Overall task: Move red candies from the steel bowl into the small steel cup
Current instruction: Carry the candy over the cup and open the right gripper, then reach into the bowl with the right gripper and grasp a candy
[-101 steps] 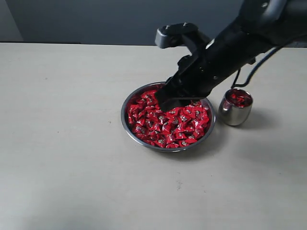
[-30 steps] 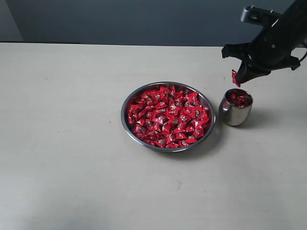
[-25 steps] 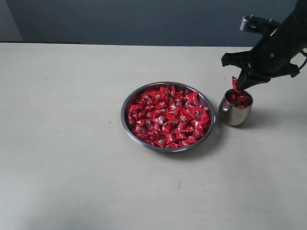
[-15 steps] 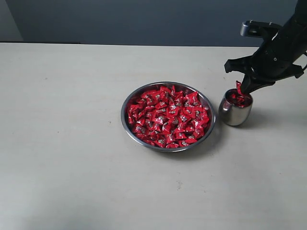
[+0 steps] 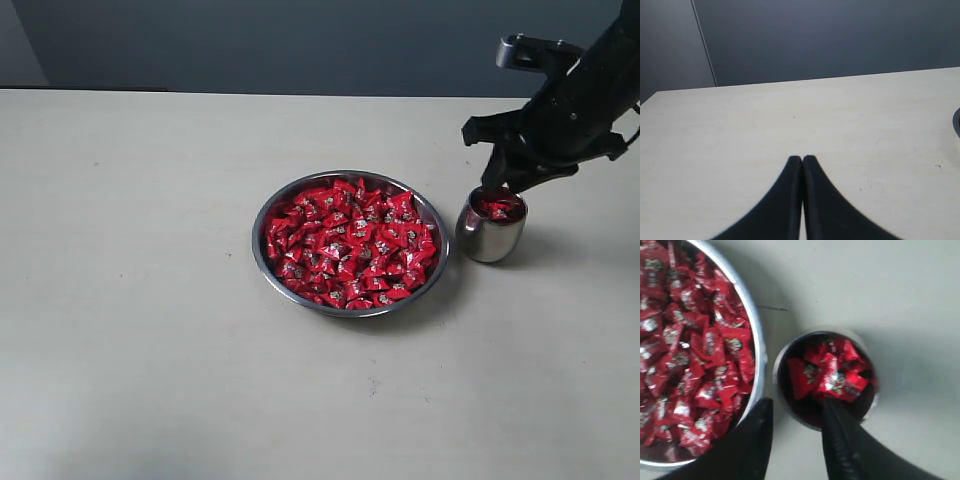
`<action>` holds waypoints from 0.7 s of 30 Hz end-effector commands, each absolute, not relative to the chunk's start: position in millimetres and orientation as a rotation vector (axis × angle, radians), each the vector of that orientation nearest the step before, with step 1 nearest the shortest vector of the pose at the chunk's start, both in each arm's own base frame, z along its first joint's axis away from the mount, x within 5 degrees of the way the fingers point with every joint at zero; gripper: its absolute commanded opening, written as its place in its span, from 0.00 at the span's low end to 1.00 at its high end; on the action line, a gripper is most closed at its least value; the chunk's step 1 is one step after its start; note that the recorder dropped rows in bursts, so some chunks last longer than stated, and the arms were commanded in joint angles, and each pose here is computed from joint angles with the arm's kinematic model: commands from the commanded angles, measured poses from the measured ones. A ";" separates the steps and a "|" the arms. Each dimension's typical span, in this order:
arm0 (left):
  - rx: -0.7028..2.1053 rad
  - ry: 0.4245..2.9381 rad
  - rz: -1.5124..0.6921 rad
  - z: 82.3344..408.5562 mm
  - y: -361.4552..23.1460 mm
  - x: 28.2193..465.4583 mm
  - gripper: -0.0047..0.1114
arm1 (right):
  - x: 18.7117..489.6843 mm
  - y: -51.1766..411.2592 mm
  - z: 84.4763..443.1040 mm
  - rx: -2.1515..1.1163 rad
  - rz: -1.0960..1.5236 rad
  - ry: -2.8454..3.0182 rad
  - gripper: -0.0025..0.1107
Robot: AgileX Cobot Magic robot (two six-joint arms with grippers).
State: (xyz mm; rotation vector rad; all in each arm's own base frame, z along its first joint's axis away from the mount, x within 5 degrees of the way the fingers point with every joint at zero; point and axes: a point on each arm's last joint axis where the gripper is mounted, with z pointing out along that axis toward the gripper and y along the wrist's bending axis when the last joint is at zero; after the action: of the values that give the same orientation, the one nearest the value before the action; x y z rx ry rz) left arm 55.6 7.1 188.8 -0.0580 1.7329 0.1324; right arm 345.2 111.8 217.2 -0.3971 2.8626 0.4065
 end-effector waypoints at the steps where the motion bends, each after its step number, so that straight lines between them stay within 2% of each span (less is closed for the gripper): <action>1: -0.059 1.715 0.135 192.3 7.2 55.1 0.04 | 328.2 142.1 234.5 -0.537 0.563 2.807 0.32; 6: -0.059 1.713 0.135 192.4 7.2 55.1 0.04 | 312.9 181.1 227.4 -0.683 0.618 2.800 0.32; 11: -0.059 1.713 0.135 192.4 7.2 55.1 0.04 | 299.8 218.8 196.0 -0.837 0.615 2.850 0.32; 21: -0.059 1.713 0.135 192.4 7.2 55.1 0.04 | 305.8 257.6 166.1 -0.973 0.538 2.874 0.32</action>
State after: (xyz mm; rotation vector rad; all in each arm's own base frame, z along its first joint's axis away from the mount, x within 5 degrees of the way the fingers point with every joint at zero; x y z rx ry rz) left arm 55.6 7.1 188.8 -0.0580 1.7329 0.1324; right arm 300.5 253.7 169.6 -0.9449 2.8781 0.5909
